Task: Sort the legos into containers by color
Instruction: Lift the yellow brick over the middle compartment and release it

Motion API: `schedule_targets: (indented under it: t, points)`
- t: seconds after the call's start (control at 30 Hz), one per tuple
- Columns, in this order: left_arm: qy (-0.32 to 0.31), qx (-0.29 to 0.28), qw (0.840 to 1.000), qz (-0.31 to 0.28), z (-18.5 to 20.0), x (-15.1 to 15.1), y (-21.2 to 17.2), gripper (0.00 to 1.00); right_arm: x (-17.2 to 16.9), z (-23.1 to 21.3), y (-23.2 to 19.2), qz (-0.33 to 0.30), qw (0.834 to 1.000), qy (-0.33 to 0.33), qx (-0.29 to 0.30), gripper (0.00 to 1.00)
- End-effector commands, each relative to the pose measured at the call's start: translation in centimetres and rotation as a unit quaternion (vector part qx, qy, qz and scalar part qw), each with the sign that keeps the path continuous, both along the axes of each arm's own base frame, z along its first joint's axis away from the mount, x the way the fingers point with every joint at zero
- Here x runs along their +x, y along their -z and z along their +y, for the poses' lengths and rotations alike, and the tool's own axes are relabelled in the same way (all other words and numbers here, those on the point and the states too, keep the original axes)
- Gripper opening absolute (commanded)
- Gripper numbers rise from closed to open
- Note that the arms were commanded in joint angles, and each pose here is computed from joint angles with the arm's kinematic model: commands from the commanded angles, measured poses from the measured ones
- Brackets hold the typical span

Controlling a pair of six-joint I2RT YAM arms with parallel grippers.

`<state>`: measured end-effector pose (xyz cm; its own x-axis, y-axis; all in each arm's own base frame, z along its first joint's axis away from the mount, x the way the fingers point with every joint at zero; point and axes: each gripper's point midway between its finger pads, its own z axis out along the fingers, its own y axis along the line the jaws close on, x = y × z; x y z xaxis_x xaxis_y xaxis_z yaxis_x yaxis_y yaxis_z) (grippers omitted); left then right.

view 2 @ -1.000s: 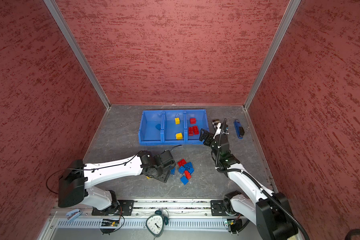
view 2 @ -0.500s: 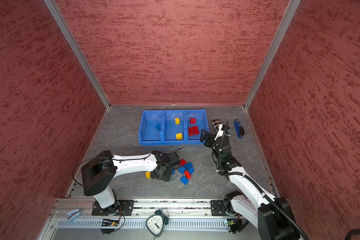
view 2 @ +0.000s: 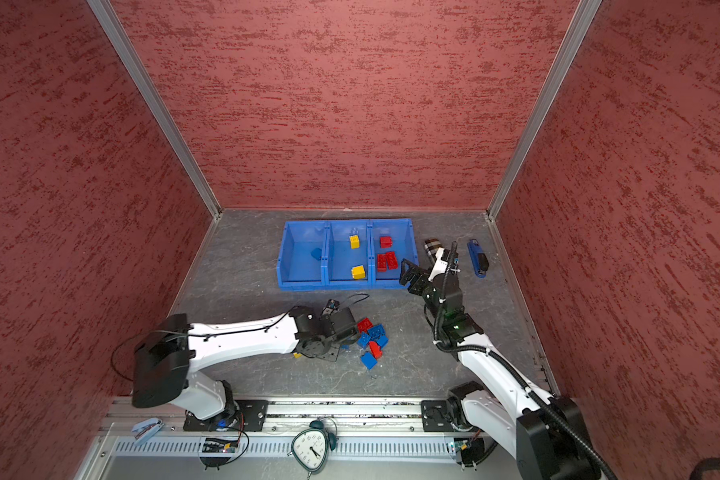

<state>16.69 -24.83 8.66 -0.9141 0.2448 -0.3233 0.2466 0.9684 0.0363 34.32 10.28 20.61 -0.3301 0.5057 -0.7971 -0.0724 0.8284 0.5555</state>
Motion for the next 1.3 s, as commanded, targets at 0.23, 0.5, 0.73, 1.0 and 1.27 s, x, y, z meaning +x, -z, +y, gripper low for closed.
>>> schedule_targets:
  t: [0.23, 0.5, 0.73, 1.0, 1.27]
  points:
    - [0.005, -0.124, 0.976, -0.18, -2.1, 14.1, -11.4, 0.27, -0.4, 0.2, -1.0, -0.014, 1.0, -0.008, 0.009, 0.99]
    - [0.007, -0.001, 0.967, -0.257, -4.3, 26.1, -9.1, 0.27, -0.9, 1.5, -0.9, 0.007, 0.999, -0.049, 0.01, 0.99]
    - [-0.005, 0.08, 0.959, -0.272, -4.6, 31.1, -5.8, 0.31, -1.6, 1.3, -0.4, 0.041, 0.998, -0.046, 0.006, 0.99]
    - [-0.002, 0.006, 0.965, -0.261, -7.0, 30.8, -6.7, 0.72, -1.7, 1.6, 0.2, 0.058, 0.997, -0.051, 0.016, 0.99]
    - [0.016, -0.083, 0.955, -0.284, -7.4, 26.0, -13.1, 0.91, -1.2, 3.3, 0.0, 0.061, 0.993, -0.103, -0.006, 0.99]
